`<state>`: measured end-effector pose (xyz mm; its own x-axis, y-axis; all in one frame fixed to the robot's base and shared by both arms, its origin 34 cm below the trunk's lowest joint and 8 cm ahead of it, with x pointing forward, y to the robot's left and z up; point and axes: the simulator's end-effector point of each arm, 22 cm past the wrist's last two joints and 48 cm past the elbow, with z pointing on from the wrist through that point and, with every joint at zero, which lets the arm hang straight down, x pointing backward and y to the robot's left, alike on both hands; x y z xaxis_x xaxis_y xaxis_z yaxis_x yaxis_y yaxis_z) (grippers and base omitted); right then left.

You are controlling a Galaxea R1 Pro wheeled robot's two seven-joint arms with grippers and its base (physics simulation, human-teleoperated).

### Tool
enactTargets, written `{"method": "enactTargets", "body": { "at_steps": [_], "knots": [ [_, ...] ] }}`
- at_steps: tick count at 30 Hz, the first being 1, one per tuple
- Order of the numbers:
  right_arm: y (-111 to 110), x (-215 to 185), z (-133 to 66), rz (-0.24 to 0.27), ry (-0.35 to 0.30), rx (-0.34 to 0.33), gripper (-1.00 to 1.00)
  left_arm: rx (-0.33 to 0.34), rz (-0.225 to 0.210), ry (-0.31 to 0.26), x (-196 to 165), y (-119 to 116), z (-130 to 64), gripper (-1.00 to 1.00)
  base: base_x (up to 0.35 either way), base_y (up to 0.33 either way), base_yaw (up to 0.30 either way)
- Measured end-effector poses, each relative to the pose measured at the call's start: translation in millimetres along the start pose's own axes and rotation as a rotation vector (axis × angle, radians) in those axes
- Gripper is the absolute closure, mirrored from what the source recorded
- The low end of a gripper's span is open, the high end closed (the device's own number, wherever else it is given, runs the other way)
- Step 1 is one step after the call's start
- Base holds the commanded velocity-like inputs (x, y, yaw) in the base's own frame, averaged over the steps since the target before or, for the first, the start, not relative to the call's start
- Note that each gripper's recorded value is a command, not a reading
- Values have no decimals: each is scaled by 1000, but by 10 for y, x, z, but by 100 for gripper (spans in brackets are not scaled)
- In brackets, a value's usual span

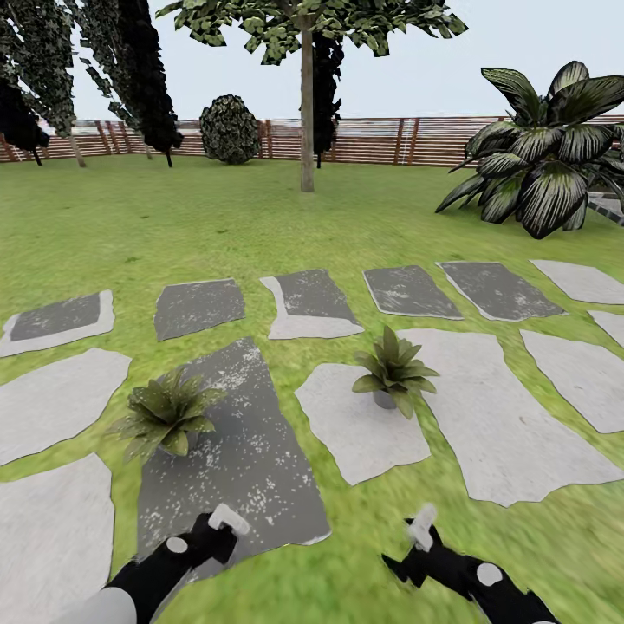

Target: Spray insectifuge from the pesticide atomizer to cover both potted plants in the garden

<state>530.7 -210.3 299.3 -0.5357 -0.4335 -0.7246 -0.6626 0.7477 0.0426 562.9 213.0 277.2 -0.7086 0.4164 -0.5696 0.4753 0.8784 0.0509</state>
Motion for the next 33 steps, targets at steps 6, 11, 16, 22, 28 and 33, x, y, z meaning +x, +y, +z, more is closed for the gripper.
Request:
{"method": "enactTargets", "body": {
  "at_steps": [6, 11, 16, 22, 28, 33],
  "knots": [
    [-436, 585, -427, 143, -71, 445, -100, -270, -128, -45, 219, 177, -86, 100, 0, 0, 0],
    [-490, 921, -662, 228, -48, 588, -100, -311, -183, -53, 265, 199, -123, 100, 0, 0, 0],
    [-492, 941, -677, 238, -47, 600, -100, -304, -197, -39, 345, 120, -117, 100, 0, 0, 0],
    [-540, 960, -718, 286, -58, 635, -100, -278, -207, -6, 541, -98, -116, 100, 0, 0, 0],
    [-545, 970, -730, 297, -60, 642, -100, -257, -214, 26, 787, -298, -159, 100, 96, -13, 0],
    [-560, 972, -739, 296, -60, 645, -100, -255, -214, 29, 808, -317, -163, 100, 268, -137, 0]
  ]
}}
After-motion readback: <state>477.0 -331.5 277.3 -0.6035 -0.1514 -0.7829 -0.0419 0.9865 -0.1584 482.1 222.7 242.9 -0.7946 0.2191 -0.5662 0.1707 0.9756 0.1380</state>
